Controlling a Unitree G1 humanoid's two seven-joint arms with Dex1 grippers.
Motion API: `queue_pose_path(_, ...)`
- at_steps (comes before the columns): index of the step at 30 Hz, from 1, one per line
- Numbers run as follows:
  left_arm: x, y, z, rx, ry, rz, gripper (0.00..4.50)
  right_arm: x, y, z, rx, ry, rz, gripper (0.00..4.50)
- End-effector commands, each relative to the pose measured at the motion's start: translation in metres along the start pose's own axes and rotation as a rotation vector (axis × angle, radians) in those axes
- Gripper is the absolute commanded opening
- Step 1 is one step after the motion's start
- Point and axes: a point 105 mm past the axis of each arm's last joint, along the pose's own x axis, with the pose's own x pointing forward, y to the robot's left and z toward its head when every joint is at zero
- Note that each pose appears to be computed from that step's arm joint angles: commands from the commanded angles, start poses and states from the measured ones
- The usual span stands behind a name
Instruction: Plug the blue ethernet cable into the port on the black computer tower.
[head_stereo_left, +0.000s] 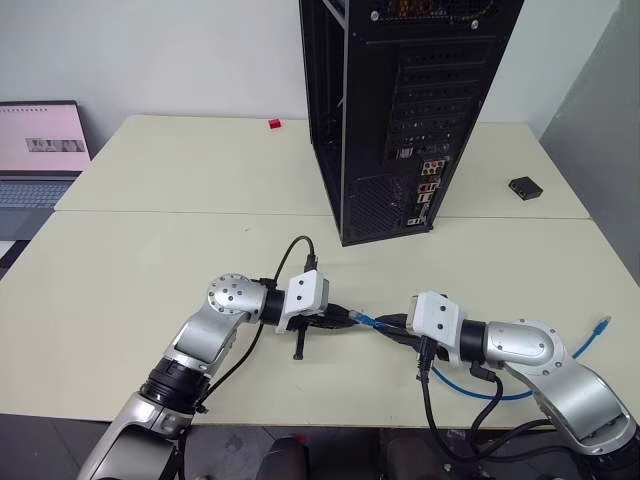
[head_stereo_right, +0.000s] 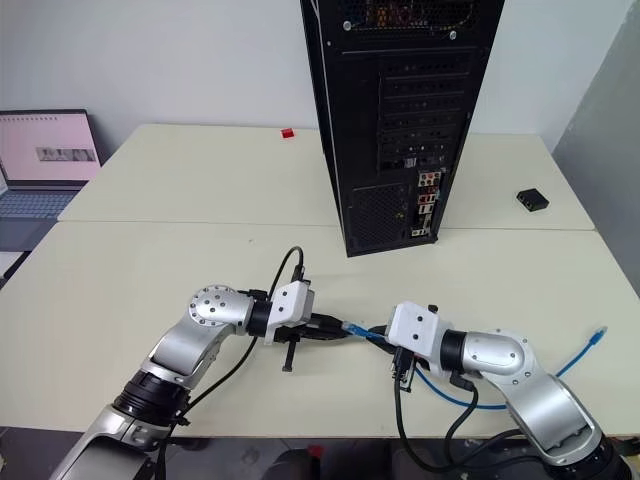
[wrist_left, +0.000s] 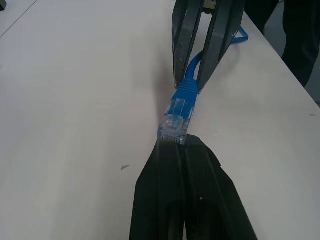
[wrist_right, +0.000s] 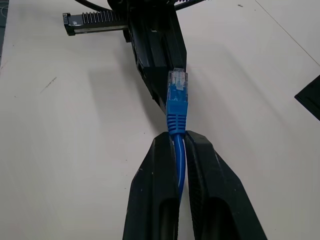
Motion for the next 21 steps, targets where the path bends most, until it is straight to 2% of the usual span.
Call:
queue_pose_path(1,-0.002,0.004,0.011,0.068,-0.019,0.015,0.04,0.000,0.003,0.010,-0.046,-0.035,0.016,0.00)
queue_pose_path(3,-0.003,0.006,0.008,0.090,-0.003,0.036,0.04,0.000,0.002,0.010,-0.048,-0.035,0.012,0.00)
queue_pose_path(6,-0.008,0.002,0.002,0.107,0.018,0.011,0.54,0.000,0.001,0.010,-0.050,-0.036,0.005,0.00)
queue_pose_path(9,-0.011,0.000,-0.005,0.136,0.038,0.002,1.31,-0.001,-0.001,0.010,-0.053,-0.034,-0.002,0.00)
queue_pose_path(11,-0.011,-0.001,-0.005,0.136,0.036,-0.003,1.59,-0.001,-0.001,0.009,-0.054,-0.032,-0.002,0.00)
queue_pose_path(16,-0.007,0.004,0.004,0.156,-0.016,0.029,2.69,-0.001,-0.001,0.008,-0.055,-0.028,0.002,0.00)
queue_pose_path(21,-0.003,0.007,0.013,0.137,-0.053,0.041,2.69,0.000,0.000,0.006,-0.054,-0.018,0.012,0.00)
